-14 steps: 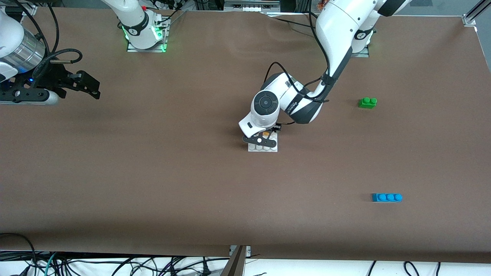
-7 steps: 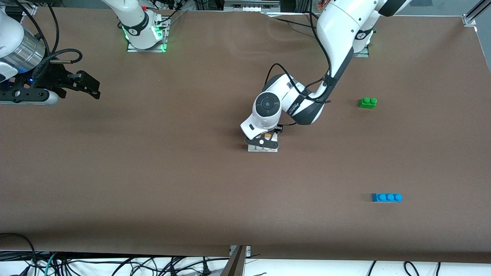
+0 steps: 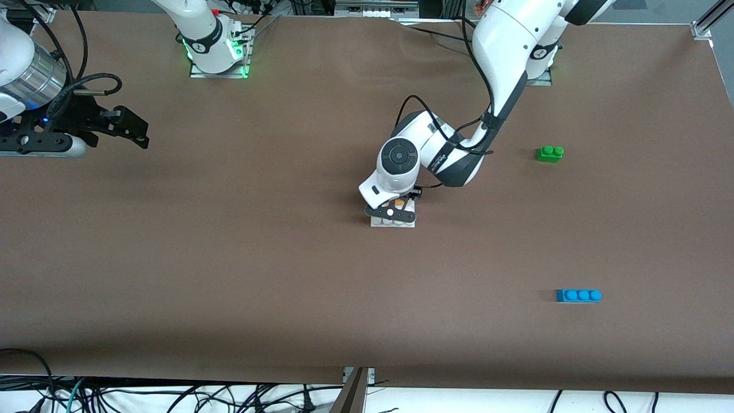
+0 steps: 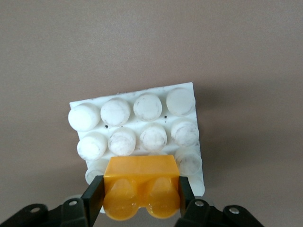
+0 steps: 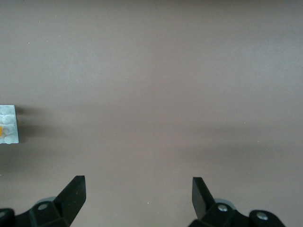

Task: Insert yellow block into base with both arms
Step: 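Press the yellow block down onto the plate studs with the left gripper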

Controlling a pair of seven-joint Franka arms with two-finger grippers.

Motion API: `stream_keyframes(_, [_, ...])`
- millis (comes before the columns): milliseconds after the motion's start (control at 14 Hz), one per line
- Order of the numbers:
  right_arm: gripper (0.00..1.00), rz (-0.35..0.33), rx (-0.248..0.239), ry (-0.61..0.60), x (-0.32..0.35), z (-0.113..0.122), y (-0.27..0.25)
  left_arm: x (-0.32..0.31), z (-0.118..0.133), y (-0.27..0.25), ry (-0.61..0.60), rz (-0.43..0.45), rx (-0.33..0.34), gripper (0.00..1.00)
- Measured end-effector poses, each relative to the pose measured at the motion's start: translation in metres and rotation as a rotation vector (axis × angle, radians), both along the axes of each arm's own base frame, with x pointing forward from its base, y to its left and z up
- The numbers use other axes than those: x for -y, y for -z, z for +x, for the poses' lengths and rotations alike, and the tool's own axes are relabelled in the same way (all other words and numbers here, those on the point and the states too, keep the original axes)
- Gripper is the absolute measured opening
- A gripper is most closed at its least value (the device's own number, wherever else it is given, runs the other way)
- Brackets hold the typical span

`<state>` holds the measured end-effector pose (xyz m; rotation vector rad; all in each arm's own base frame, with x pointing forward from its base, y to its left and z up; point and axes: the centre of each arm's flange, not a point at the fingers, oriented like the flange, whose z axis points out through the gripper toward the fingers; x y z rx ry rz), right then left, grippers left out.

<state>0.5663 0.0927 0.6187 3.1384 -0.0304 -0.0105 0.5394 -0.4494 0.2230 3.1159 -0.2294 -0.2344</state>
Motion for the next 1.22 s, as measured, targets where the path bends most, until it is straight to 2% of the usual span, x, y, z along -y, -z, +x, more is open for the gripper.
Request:
stream_keyframes(1003, [1.00, 0.000, 0.000, 0.000, 0.000, 0.000, 0.000, -0.001, -0.002, 0.013, -0.039, 0.016, -0.018, 0.67])
stream_keyframes(1218, [1.00, 0.000, 0.001, 0.000, 0.000, 0.000, 0.000, -0.002, -0.003, 0.024, -0.040, 0.023, -0.030, 0.93])
